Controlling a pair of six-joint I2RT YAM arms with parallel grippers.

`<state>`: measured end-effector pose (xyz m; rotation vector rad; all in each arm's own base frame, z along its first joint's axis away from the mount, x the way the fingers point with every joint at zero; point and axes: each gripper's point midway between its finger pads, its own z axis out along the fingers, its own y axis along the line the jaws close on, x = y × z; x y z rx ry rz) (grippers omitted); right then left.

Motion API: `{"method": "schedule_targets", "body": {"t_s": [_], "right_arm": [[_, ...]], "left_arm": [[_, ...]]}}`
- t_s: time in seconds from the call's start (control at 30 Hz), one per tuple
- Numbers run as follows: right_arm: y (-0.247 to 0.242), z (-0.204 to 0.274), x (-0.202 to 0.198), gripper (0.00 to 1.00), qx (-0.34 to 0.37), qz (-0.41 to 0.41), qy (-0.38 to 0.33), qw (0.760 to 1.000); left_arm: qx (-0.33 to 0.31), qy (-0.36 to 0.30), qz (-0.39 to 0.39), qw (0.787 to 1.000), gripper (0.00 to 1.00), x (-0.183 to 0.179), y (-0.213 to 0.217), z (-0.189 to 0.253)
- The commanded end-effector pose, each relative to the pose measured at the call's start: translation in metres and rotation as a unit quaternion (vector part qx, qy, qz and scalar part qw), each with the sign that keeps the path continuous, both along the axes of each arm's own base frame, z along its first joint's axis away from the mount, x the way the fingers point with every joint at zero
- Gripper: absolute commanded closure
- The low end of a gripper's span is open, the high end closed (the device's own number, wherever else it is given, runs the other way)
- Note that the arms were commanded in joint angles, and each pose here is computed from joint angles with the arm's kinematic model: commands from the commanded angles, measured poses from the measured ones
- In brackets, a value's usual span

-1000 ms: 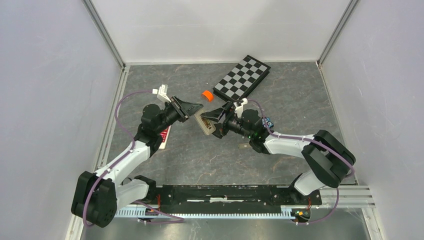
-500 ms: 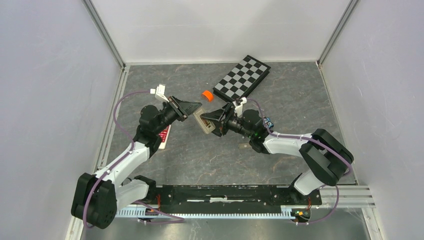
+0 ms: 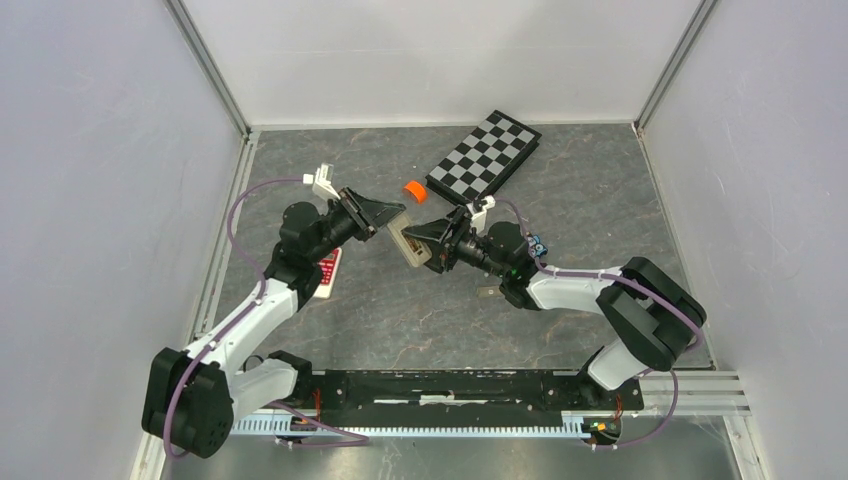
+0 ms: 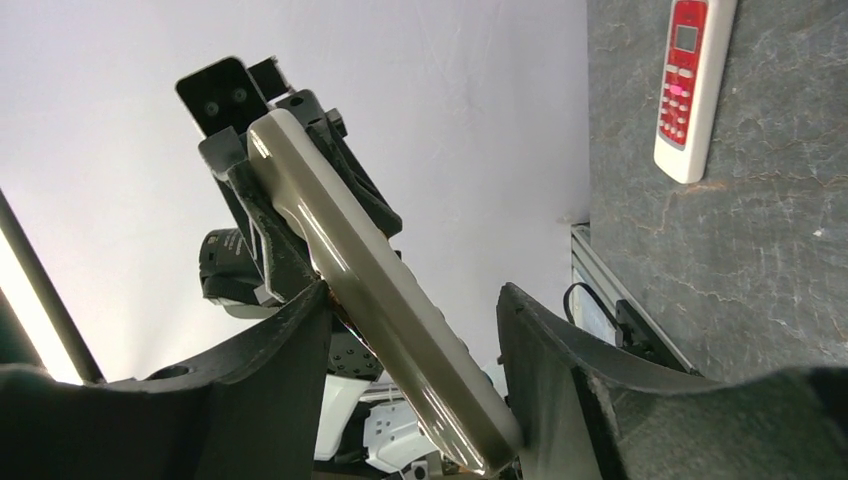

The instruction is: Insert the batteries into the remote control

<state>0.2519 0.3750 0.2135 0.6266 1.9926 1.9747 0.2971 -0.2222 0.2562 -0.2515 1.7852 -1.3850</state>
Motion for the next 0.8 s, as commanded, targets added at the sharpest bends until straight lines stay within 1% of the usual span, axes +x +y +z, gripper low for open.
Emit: {"method": "schedule_targets", "body": {"t_s": [0.0,0.3,0.37,0.43,0.47,0.5,0.6,0.67,0.7,0.77], "right_arm": [[-0.002,0.024,-0.005,0.65,0.040,0.007,-0.043,0.998],[-0.009,0.005,-0.015,0.71,0.025,0.013,-0.033,0.999],[-0.011,0.003,-0.016,0.71,0.022,0.011,-0.033,0.999],[-0.014,0.001,-0.017,0.67,0.018,0.009,-0.039,0.999],[-0.015,0.002,-0.017,0.62,0.017,0.007,-0.047,0.999],[-0.016,0.004,-0.016,0.55,0.017,0.006,-0.059,0.998],[-0.019,0.018,-0.014,0.29,0.020,0.003,-0.109,0.994],[-0.018,0.031,-0.012,0.20,0.026,0.005,-0.147,0.989],[-0.018,0.037,-0.011,0.12,0.031,0.005,-0.163,0.986],[-0.020,0.056,-0.013,0.03,0.053,0.010,-0.215,0.975]], "left_arm": [[-0.031,0.044,-0.049,0.997,0.98,-0.013,-0.013,0.016],[-0.067,0.068,-0.067,0.993,0.98,-0.020,-0.015,0.037],[-0.072,0.068,-0.064,0.993,0.98,-0.019,-0.014,0.039],[-0.071,0.065,-0.063,0.993,0.98,-0.019,-0.012,0.040],[-0.069,0.064,-0.062,0.994,0.98,-0.018,-0.011,0.039],[-0.065,0.061,-0.060,0.994,0.98,-0.018,-0.010,0.039],[-0.043,0.062,-0.049,0.996,0.98,-0.014,-0.006,0.027],[-0.029,0.061,-0.047,0.997,0.98,-0.012,-0.004,0.018],[-0.022,0.058,-0.045,0.997,0.98,-0.011,-0.003,0.014],[-0.010,0.055,-0.045,0.997,0.98,-0.010,-0.002,0.007]]}}
